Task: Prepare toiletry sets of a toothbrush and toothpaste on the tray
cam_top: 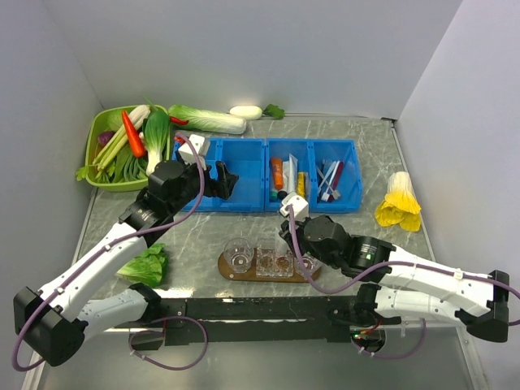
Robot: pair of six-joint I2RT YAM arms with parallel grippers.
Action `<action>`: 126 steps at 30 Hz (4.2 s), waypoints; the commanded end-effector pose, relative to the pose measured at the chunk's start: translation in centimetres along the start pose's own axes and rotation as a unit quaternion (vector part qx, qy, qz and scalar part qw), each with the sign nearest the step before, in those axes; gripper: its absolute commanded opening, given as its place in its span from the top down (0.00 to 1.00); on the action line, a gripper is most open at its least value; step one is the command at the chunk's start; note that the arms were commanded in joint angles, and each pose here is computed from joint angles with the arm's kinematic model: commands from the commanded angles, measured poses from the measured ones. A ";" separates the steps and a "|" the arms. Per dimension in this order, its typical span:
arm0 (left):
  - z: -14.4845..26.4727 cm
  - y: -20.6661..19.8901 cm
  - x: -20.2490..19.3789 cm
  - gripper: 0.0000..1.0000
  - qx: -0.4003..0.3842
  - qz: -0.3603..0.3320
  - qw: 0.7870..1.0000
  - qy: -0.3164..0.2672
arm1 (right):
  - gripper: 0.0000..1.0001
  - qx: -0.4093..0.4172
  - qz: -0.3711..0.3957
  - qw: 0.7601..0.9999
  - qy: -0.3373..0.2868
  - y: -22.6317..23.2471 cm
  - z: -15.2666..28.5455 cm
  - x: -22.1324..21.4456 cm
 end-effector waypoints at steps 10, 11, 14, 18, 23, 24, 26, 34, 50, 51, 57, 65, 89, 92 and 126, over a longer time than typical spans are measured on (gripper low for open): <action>-0.1 -0.7 0.6 0.03 -0.022 0.003 1.000 -0.009 | 1.00 -0.007 -0.011 0.999 -0.030 0.2 -0.7 1.0; -0.1 -0.7 0.5 0.03 -0.022 0.003 1.000 -0.009 | 1.00 -0.005 -0.011 0.999 -0.030 0.3 -0.7 1.0; -0.1 -0.7 0.5 0.03 -0.022 0.003 1.000 -0.008 | 1.00 -0.006 -0.011 1.000 -0.027 0.3 -0.8 0.8; -0.1 -0.7 0.6 0.03 -0.023 0.003 1.000 -0.009 | 1.00 -0.006 -0.010 1.000 -0.025 0.4 -1.1 0.7; -0.1 -0.7 0.5 0.03 -0.023 0.003 1.000 -0.008 | 1.00 -0.006 -0.008 1.000 -0.021 0.5 -1.3 0.5; -0.1 -0.8 0.6 0.03 -0.024 0.003 1.000 -0.009 | 1.00 -0.005 -0.008 1.000 -0.019 0.6 -1.4 0.4; -0.1 -0.7 0.6 0.03 -0.023 0.003 1.000 -0.008 | 1.00 -0.006 -0.008 1.000 -0.020 0.6 -1.4 0.4; -0.1 -0.7 0.5 0.03 -0.024 0.003 1.000 -0.007 | 1.00 -0.007 -0.007 1.000 -0.016 0.6 -1.6 0.0; -0.1 -0.8 0.5 0.03 -0.026 0.003 1.000 -0.006 | 0.90 -0.007 -0.004 1.000 -0.010 0.7 -1.7 -0.2; -0.1 -0.8 0.5 0.03 -0.026 0.003 1.000 -0.006 | 0.88 -0.007 -0.004 1.000 -0.010 0.8 -1.7 -0.2; -0.1 -0.8 0.5 0.03 -0.027 0.003 1.000 -0.006 | 0.83 -0.007 -0.003 1.000 -0.011 0.7 -1.6 -0.1; -0.2 -0.8 0.4 0.03 -0.028 0.004 1.000 -0.004 | 0.78 -0.007 -0.002 1.000 -0.012 0.7 -1.6 0.0; 0.3 -0.7 0.9 0.03 -0.022 0.004 1.000 -0.018 | 0.30 -0.020 -0.035 0.997 -0.061 -0.5 0.4 3.0; 0.4 -0.8 1.0 0.03 -0.023 0.002 0.999 -0.022 | 0.30 -0.034 -0.046 0.995 -0.078 -1.0 1.0 3.7; 3.0 -0.7 3.0 0.03 -0.022 0.003 0.994 -0.104 | 0.51 -0.129 -0.154 0.975 0.099 -16.6 -11.6 1.5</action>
Point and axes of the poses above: each gripper's point midway between its finger pads, its own z axis back along the fingers, its own y axis along the line the jaws close on, x = y × z, the point moved 6 cm from there along z, back along the fingers, and after that the axes turned 15 degrees about z, right-handed, at the moved point
